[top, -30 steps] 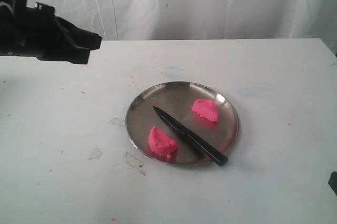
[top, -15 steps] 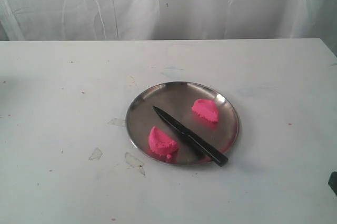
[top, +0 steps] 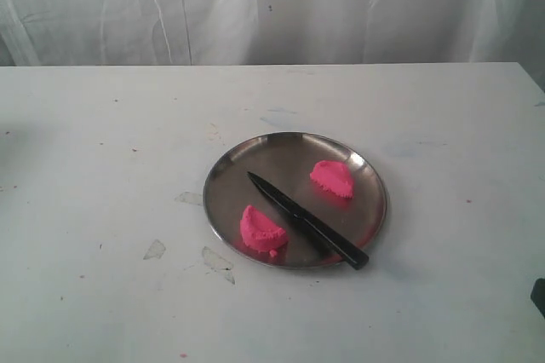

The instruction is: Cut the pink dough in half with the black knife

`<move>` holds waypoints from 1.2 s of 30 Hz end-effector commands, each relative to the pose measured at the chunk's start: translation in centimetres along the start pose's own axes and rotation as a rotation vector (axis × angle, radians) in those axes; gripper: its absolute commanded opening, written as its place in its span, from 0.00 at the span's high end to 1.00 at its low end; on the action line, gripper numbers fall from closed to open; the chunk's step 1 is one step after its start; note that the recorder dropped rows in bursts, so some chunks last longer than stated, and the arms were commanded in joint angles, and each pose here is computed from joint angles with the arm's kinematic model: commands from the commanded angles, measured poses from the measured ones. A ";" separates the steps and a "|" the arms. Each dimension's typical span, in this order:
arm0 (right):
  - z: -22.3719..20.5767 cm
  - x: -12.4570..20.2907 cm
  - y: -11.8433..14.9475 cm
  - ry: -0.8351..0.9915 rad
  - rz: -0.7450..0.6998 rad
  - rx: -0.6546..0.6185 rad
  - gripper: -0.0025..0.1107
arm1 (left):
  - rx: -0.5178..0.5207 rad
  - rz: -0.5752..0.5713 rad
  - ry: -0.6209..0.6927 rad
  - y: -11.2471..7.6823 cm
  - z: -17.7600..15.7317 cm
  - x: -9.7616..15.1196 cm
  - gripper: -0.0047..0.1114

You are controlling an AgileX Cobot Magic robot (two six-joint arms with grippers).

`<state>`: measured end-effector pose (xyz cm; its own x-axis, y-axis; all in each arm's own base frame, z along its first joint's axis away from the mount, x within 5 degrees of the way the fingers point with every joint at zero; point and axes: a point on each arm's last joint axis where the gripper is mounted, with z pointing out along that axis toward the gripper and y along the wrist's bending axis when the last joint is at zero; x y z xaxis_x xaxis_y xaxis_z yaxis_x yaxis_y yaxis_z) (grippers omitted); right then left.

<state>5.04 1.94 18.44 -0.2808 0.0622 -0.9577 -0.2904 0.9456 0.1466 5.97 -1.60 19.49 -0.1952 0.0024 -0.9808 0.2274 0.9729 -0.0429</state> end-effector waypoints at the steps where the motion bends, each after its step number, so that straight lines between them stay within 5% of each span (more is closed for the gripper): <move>1: 0.0 0.1 -0.1 -0.002 -0.008 0.009 0.98 | -0.001 -0.066 -0.027 0.0 -0.3 1.2 0.96; 7: 0.0 0.1 -0.1 -0.002 -0.006 0.008 0.98 | 0.009 -0.044 0.080 -0.1 -0.3 2.2 0.96; 36: 0.0 0.1 -0.1 -0.002 -0.006 0.008 0.98 | 0.010 -0.044 0.083 -0.1 -0.3 2.2 0.96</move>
<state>5.03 1.94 18.42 -0.2825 0.0616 -0.9573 -0.2904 0.9456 0.1466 5.22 -1.61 17.52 -0.2798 -0.0121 -0.9600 0.2315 0.9696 -0.0797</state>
